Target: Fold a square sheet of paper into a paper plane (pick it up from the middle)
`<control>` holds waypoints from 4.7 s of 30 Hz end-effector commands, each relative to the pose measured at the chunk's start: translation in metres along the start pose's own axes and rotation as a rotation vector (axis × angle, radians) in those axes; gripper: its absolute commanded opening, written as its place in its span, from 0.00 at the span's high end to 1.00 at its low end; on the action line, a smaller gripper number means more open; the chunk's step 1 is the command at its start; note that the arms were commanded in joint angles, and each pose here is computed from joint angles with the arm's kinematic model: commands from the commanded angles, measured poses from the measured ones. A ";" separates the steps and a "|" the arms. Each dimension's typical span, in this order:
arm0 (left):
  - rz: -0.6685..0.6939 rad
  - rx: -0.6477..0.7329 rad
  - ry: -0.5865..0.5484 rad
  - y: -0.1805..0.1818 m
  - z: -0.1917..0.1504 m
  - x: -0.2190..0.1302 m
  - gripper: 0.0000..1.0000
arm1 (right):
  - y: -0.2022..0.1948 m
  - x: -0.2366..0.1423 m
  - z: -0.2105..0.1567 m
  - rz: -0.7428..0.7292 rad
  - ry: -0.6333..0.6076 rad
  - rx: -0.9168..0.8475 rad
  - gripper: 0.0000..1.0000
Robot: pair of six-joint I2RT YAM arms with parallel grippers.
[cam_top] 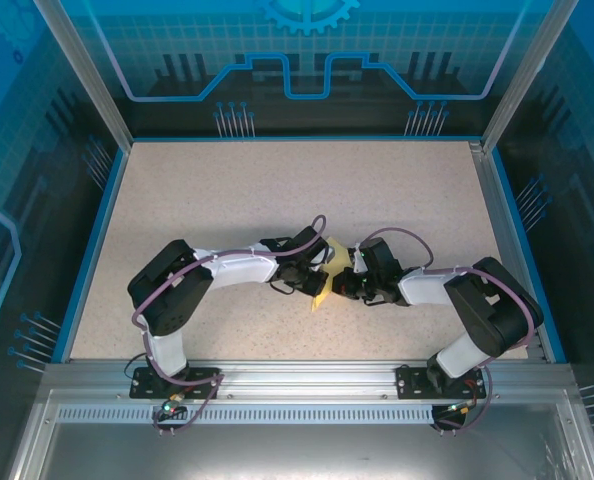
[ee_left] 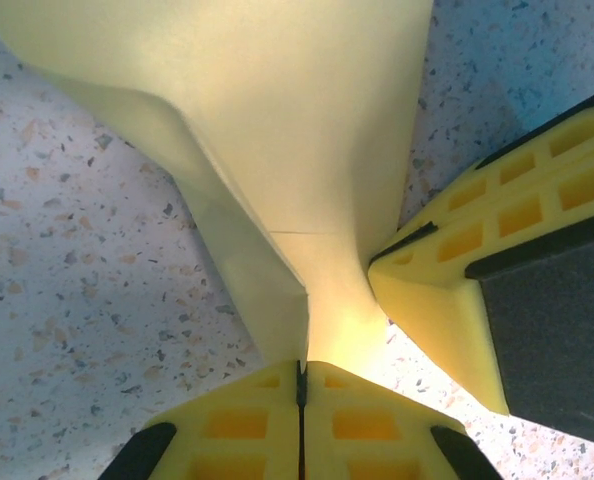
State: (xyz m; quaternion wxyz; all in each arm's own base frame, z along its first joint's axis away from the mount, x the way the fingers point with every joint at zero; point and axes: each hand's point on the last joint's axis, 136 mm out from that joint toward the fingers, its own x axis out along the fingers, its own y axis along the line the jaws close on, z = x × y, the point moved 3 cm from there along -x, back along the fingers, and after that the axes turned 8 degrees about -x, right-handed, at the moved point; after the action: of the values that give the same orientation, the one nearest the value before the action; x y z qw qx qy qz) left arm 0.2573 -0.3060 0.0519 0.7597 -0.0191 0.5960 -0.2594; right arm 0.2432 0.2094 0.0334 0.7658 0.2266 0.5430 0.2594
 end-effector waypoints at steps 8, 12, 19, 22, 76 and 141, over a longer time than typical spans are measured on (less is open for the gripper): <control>0.029 0.092 0.028 -0.009 -0.006 0.002 0.94 | -0.011 0.001 0.000 -0.023 -0.008 0.008 0.97; 0.037 0.108 0.031 -0.012 -0.007 0.005 0.95 | -0.012 0.001 -0.002 -0.015 -0.001 0.018 0.97; 0.026 0.130 0.029 -0.019 -0.008 0.008 0.95 | -0.011 0.001 0.000 0.013 -0.019 0.022 0.97; 0.007 0.129 0.009 -0.023 -0.005 0.004 0.95 | -0.012 0.002 -0.001 0.015 -0.017 0.028 0.98; -0.084 0.172 0.065 -0.023 -0.027 0.022 0.84 | 0.007 -0.025 0.023 0.208 -0.102 0.077 0.69; -0.050 0.009 0.041 -0.012 -0.052 0.015 0.68 | -0.017 -0.007 0.012 0.069 -0.023 0.060 1.00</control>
State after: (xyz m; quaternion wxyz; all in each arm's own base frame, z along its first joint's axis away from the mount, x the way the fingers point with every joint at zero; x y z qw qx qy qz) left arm 0.2158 -0.3154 0.0441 0.7505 -0.0576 0.5873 -0.2976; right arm 0.2522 0.1914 0.0351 0.7516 0.2847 0.5288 0.2728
